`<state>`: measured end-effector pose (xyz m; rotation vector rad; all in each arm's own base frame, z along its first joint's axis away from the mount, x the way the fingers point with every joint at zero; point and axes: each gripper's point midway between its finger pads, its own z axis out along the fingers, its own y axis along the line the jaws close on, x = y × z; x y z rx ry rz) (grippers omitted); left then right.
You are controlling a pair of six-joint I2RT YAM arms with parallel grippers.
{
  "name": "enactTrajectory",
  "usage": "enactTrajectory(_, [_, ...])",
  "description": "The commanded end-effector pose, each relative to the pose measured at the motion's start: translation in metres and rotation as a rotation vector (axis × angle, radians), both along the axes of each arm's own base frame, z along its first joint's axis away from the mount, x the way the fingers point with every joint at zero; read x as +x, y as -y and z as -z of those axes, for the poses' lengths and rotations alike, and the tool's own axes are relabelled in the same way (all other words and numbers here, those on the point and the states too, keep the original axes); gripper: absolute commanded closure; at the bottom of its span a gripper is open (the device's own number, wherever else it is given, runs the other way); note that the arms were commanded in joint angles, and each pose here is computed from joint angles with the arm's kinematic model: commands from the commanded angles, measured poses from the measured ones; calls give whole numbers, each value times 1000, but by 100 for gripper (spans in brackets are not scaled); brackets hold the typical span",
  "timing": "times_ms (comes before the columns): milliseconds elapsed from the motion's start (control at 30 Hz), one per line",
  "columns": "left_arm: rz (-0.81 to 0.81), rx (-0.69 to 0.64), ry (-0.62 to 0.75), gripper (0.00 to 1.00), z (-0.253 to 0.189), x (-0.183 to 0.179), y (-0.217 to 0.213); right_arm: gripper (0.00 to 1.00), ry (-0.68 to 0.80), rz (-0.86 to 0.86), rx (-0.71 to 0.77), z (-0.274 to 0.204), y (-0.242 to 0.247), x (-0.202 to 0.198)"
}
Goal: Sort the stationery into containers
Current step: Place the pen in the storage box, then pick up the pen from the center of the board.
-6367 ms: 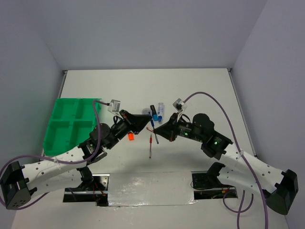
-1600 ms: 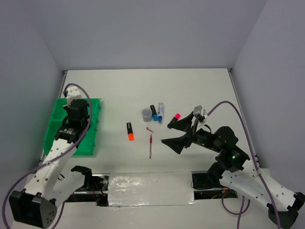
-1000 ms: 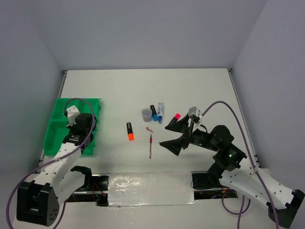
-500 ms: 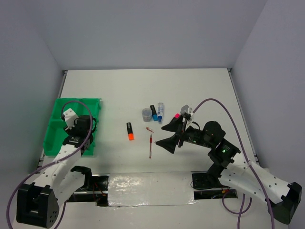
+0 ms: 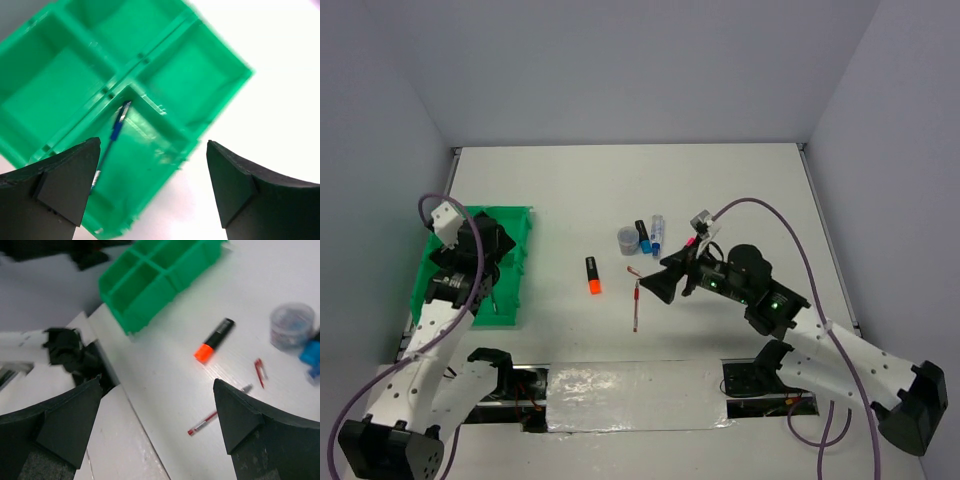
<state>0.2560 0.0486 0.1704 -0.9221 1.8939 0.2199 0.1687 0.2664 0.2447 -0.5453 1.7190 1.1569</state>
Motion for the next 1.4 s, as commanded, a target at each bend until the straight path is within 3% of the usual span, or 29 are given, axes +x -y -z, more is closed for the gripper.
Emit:
enactTrajectory(0, [97, -56, -42, 1, -32, -10, 16, 0, -141, 225, -40, 16, 6, 31])
enactTrajectory(100, [165, -15, -122, 1, -51, -21, 17, 0, -222, 333, -133, 45, 6, 40])
enactTrajectory(133, [149, 8, -208, 1, -45, -39, 11, 0, -235, 396, -180, 58, 9, 49])
enactTrajectory(233, [-64, 116, -267, 1, -63, -83, -28, 0, -275, 439, -230, 74, 2, 53])
enactTrajectory(300, [-229, 192, -213, 1, -87, -105, -53, 0, -287, 470, -223, 77, 0, 59])
enactTrajectory(400, [-291, 220, -142, 1, -111, -125, -65, 0, -296, 479, -236, 87, -7, 60])
enactTrajectory(600, [-59, 161, -50, 1, -123, -95, -38, 0, -333, 521, -330, 108, -10, 69])
enactTrajectory(733, [204, -13, 31, 1, -119, -66, 14, 0, -353, 554, -407, 123, -7, 73])
enactTrajectory(867, [230, -185, 93, 1, -121, -58, 39, 0, -381, 570, -453, 129, -8, 72])
enactTrajectory(1033, [392, -222, 143, 1, -122, -45, 66, 0, -367, 594, -488, 134, -9, 66])
enactTrajectory(1067, [486, -250, 150, 1, -121, -44, 82, 0, -361, 578, -499, 133, -12, 67])
enactTrajectory(1200, [592, -230, 164, 1, -104, -45, 94, 0, -281, 424, -561, 136, -30, 63])
enactTrajectory(1367, [704, -175, 49, 1, -75, -54, 100, 1, -90, 119, -647, 133, -60, 56])
